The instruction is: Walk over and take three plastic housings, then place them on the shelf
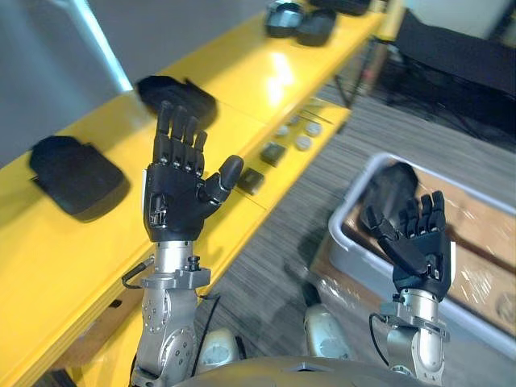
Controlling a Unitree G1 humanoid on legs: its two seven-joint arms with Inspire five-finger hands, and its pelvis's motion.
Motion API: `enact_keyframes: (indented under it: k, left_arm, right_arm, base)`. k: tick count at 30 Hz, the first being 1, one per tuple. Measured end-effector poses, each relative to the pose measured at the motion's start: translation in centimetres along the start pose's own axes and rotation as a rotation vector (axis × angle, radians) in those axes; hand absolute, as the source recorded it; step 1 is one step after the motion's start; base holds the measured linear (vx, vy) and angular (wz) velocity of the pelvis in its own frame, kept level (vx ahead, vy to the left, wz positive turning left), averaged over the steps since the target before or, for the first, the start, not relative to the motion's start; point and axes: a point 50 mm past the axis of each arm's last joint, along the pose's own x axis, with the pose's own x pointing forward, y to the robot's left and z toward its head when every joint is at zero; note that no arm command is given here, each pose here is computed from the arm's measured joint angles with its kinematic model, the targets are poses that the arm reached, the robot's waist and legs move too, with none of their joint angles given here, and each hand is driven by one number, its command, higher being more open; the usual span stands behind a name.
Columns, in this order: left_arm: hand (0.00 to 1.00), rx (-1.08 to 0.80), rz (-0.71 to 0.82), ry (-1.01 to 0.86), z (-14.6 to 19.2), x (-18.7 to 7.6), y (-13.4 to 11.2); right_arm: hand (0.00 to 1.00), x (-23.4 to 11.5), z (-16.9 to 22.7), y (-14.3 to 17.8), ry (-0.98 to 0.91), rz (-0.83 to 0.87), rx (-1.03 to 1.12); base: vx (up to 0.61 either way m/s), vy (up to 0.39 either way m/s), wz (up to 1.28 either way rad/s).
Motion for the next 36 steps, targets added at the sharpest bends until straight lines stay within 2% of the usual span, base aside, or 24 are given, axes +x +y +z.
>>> enact_keyframes:
  k: [3, 7, 10, 14, 16, 21, 26, 29, 32, 36]
  left_arm:
    - [1.00, 0.020, 0.032, 0.023, -0.5, -0.1, 0.8]
    - [1.00, -0.113, -0.025, 0.063, -1.6, -0.1, 0.2]
    - [1.00, -0.198, -0.072, 0.110, -2.6, 0.0, -0.6]
    - [1.00, -0.232, -0.139, 0.174, -3.7, 0.0, -2.7]
    - [1.00, -0.231, -0.169, 0.187, -4.0, 0.1, -3.5]
    - [1.00, -0.215, -0.161, 0.199, -4.1, 0.0, -3.1]
    - [1.00, -0.179, -0.145, 0.235, -4.6, -0.4, -2.1]
    - [1.00, -0.170, -0.165, 0.275, -5.0, -0.6, -2.1]
    - [1.00, -0.161, -0.214, 0.307, -5.2, -0.7, -2.4]
    - [1.00, -0.063, -0.268, 0.313, -5.2, -0.4, -2.4]
  right_arm:
    - [1.00, 0.8, -0.6, 2.0, 0.004, 0.091, 0.035]
    - [1.00, 2.0, -3.2, 4.7, 0.045, 0.111, -0.013]
    - [1.00, 1.9, -3.9, 5.2, 0.065, 0.108, -0.074]
    - [1.00, 2.2, -3.8, 3.6, 0.090, 0.115, -0.173]
    - [1.00, 1.6, -3.7, 1.5, 0.129, 0.080, -0.250]
    - [1.00, 0.7, -3.4, -1.4, 0.210, 0.080, -0.371]
    - [1.00, 0.9, -4.8, -1.0, 0.322, 0.144, -0.382]
    - [1.00, 2.5, -5.6, -0.5, 0.330, 0.133, -0.408]
    - [1.00, 5.8, -5.7, -0.3, 0.284, 0.096, -0.452]
    - [1.00, 12.7, -2.6, 1.6, 0.080, -0.031, -0.443]
  base:
    - [-0.19, -0.076, -0.67]
    - [-0.10, -0.285, -0.12]
    - [-0.13, -0.475, -0.19]
    - [-0.06, -0.345, -0.75]
    - [-0.04, -0.149, -0.66]
    - [-0.08, 0.010, -0.55]
    - [-0.08, 0.102, 0.00]
    - [-0.07, 0.082, 0.20]
    - [-0.07, 0.040, 0.30]
    - [-0.14, 0.023, 0.32]
